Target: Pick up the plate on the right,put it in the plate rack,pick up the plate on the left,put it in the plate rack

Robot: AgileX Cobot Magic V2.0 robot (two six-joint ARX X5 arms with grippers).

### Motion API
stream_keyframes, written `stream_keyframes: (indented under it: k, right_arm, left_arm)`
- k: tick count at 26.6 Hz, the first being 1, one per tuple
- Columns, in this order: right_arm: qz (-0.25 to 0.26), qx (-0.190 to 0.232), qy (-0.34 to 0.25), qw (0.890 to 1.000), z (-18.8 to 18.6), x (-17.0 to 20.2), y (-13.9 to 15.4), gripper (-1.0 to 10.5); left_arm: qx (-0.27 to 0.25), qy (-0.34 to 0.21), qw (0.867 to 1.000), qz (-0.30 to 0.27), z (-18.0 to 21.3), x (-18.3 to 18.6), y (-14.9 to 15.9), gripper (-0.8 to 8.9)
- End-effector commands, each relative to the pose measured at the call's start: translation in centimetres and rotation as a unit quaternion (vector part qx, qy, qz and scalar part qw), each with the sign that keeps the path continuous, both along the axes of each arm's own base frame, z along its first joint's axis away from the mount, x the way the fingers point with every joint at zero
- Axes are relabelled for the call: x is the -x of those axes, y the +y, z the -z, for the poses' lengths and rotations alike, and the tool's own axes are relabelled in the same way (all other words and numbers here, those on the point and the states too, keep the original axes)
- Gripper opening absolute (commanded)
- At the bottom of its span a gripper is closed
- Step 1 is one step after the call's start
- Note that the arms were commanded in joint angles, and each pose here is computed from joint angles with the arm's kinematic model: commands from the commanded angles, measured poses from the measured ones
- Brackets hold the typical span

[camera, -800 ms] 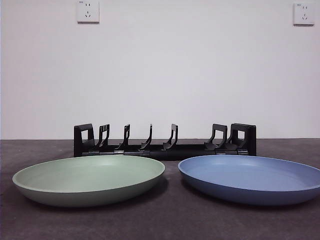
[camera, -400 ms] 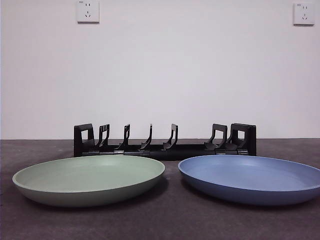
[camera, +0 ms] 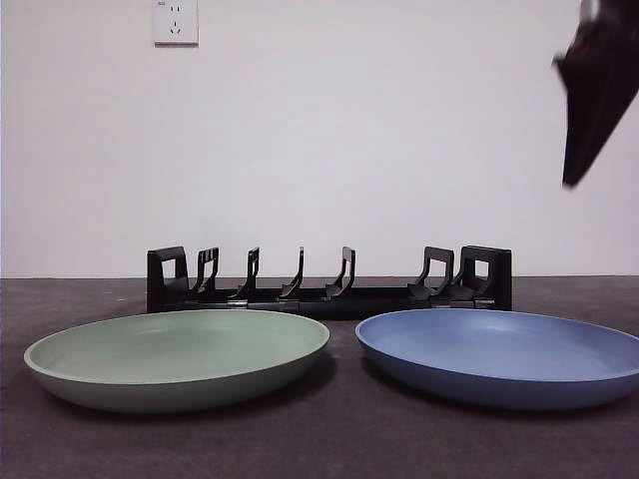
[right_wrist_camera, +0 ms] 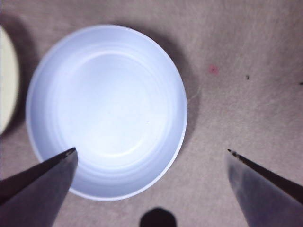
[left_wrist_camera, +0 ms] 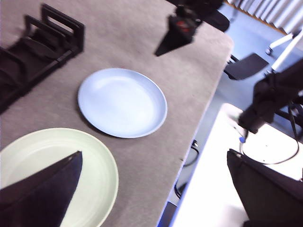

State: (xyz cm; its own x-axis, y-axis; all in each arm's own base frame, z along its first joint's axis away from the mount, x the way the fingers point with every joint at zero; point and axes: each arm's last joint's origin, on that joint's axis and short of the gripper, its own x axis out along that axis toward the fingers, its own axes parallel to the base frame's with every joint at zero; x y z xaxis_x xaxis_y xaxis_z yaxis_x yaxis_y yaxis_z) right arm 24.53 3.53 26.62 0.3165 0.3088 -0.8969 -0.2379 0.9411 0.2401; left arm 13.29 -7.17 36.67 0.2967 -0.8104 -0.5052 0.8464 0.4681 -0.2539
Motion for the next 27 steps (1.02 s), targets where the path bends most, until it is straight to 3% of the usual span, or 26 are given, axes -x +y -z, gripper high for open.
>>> stream_keyframes:
  k: [1,9,13,22,27]
  right_arm:
    - [0.004,0.005,0.025,1.000,1.6,-1.4,0.2,5.3]
    - [0.007,0.018,0.063,0.998,5.0,-3.7,0.4,5.3]
    - [0.009,0.025,0.077,0.997,6.3,-4.4,0.4,4.0]
    - [0.009,0.029,0.105,0.994,8.5,-5.4,0.5,3.9]
    - [0.009,0.031,0.110,0.993,8.8,-5.5,0.5,1.6]
  left_arm:
    - [-0.005,0.000,1.000,0.022,0.2,-0.3,-0.7,6.25]
    - [-0.017,0.024,0.998,0.047,1.0,-1.2,-2.0,6.25]
    - [-0.022,0.026,0.998,0.056,1.2,-1.4,-2.6,6.25]
    - [-0.088,-0.023,0.995,0.031,1.6,-1.6,-3.5,6.25]
    - [-0.123,-0.065,0.990,-0.008,1.5,-1.9,-3.7,6.25]
